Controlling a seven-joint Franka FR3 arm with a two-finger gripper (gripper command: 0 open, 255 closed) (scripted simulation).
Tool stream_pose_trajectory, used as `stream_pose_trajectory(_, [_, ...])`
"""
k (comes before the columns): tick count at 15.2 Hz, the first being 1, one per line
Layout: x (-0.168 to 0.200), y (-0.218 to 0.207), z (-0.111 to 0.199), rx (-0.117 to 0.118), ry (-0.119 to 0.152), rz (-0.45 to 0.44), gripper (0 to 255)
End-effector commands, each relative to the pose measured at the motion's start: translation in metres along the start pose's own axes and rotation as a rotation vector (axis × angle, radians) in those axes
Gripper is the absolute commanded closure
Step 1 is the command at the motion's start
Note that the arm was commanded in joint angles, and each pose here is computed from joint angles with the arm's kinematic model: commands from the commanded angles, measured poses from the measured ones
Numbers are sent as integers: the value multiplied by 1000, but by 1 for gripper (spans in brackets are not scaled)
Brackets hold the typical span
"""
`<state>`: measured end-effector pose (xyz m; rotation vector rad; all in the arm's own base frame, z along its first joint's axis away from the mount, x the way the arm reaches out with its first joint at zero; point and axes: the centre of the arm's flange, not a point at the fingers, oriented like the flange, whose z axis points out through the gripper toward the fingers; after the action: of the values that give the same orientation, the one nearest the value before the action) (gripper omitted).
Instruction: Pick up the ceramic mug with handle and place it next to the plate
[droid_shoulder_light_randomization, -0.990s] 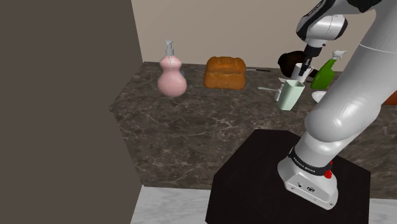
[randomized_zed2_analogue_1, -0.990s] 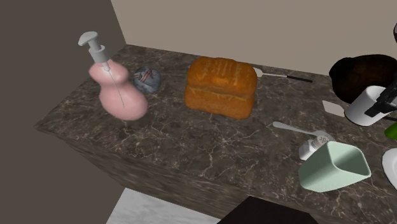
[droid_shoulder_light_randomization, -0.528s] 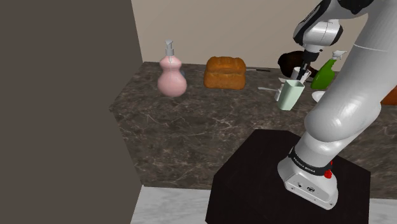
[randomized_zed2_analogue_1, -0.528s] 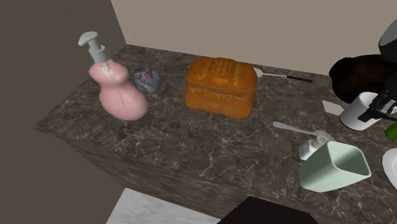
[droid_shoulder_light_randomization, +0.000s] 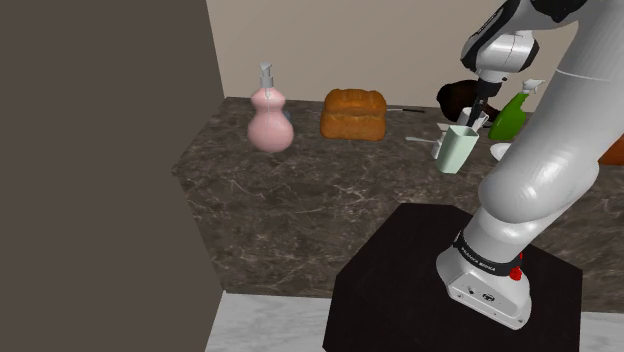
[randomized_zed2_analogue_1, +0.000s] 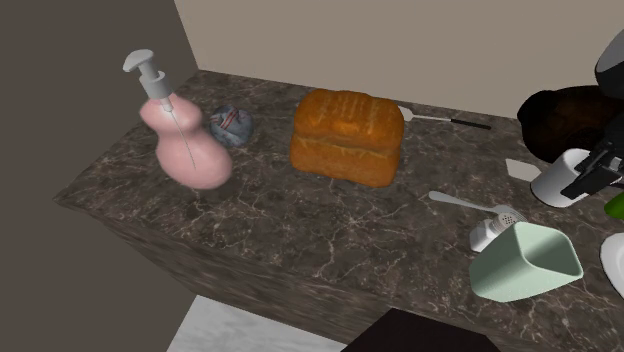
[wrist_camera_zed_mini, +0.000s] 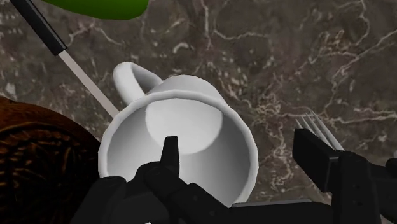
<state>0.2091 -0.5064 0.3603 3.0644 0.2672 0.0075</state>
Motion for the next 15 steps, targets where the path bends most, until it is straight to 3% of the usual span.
stream_pose_trajectory(1, [0, 0, 0, 0, 0, 0, 0])
stream_pose_trajectory(3, [0, 0, 0, 0, 0, 0, 0])
stream_pose_trajectory(7, [0, 0, -50, 0, 0, 0, 0])
stream_pose_trajectory(15, [0, 0, -50, 0, 0, 0, 0])
